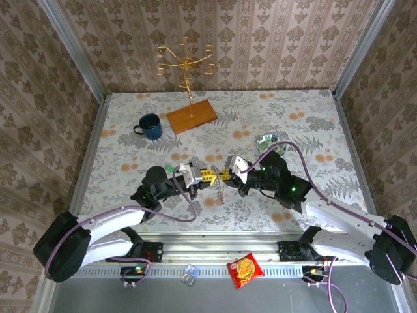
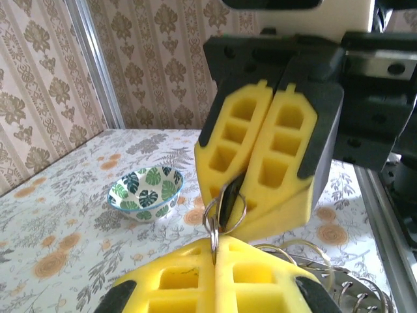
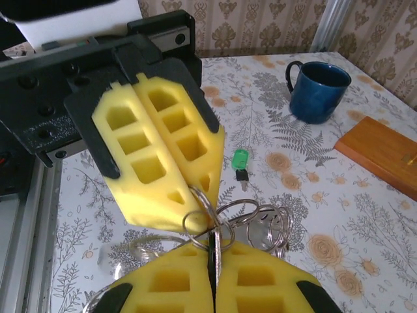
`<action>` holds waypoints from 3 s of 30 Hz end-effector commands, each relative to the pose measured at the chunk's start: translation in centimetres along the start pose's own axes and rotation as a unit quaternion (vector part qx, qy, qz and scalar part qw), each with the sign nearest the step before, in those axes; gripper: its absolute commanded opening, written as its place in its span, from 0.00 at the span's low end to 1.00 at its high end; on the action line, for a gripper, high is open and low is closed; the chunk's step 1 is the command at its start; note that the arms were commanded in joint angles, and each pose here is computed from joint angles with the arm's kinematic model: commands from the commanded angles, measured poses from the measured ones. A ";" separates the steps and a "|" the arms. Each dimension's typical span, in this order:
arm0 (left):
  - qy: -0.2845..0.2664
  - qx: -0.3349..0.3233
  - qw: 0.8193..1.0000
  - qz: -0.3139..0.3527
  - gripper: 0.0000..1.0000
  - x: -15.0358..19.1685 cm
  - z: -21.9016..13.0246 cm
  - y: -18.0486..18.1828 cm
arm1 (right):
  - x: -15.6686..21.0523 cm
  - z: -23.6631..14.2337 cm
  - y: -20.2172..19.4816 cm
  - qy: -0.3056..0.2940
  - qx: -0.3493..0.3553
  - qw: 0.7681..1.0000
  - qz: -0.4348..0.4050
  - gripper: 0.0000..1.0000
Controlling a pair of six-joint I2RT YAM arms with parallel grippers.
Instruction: Put the keys on the keyring
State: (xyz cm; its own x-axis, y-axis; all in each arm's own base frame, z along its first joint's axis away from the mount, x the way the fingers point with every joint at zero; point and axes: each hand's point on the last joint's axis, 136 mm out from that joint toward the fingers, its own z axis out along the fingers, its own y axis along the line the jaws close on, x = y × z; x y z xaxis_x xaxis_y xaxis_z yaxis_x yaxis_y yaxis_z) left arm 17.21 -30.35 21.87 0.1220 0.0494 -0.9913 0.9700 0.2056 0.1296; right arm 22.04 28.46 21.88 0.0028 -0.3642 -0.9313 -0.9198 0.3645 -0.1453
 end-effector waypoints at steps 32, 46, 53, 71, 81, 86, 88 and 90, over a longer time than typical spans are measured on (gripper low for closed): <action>-0.013 -0.390 0.921 0.026 0.68 -2.4 -9.7 9.8 | -2.7 0.4 1.0 0.045 -0.008 0.998 -0.053 0.00; -0.009 -0.603 0.797 -0.028 0.68 -4.4 -20.4 13.4 | -5.8 11.1 5.7 -0.009 -0.064 0.998 0.007 0.00; 0.020 -0.602 0.797 -0.048 0.68 -2.9 -20.4 13.7 | 5.2 10.5 2.5 0.166 -0.022 0.984 -0.058 0.00; 0.059 -0.585 0.805 -0.076 0.68 -0.3 -18.7 14.6 | 19.6 2.3 -2.0 0.470 -0.018 0.867 -0.164 0.00; 0.102 -0.566 0.811 -0.101 0.69 1.2 -17.5 15.1 | 20.4 0.7 -4.5 0.510 0.030 0.845 -0.155 0.17; 0.142 -0.544 0.818 -0.121 0.71 2.4 -16.3 15.2 | 17.7 0.7 -4.8 0.472 0.054 0.872 -0.114 0.38; 0.148 -0.534 0.822 -0.131 0.72 2.8 -15.8 15.2 | 16.0 0.8 -4.6 0.441 0.066 0.892 -0.078 0.41; 0.151 -0.525 0.826 -0.140 0.73 3.2 -15.2 15.2 | 14.2 1.0 -4.0 0.408 0.073 0.910 -0.027 0.42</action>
State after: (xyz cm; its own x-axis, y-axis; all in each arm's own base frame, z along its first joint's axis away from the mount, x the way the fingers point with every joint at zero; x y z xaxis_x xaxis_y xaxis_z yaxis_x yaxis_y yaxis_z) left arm 29.03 -11.36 20.74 -0.2598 0.0988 -0.9606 0.1828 0.9818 0.0515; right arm 26.22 21.07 5.34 -0.2109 -0.9517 -0.2230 -0.8970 0.2791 -0.3429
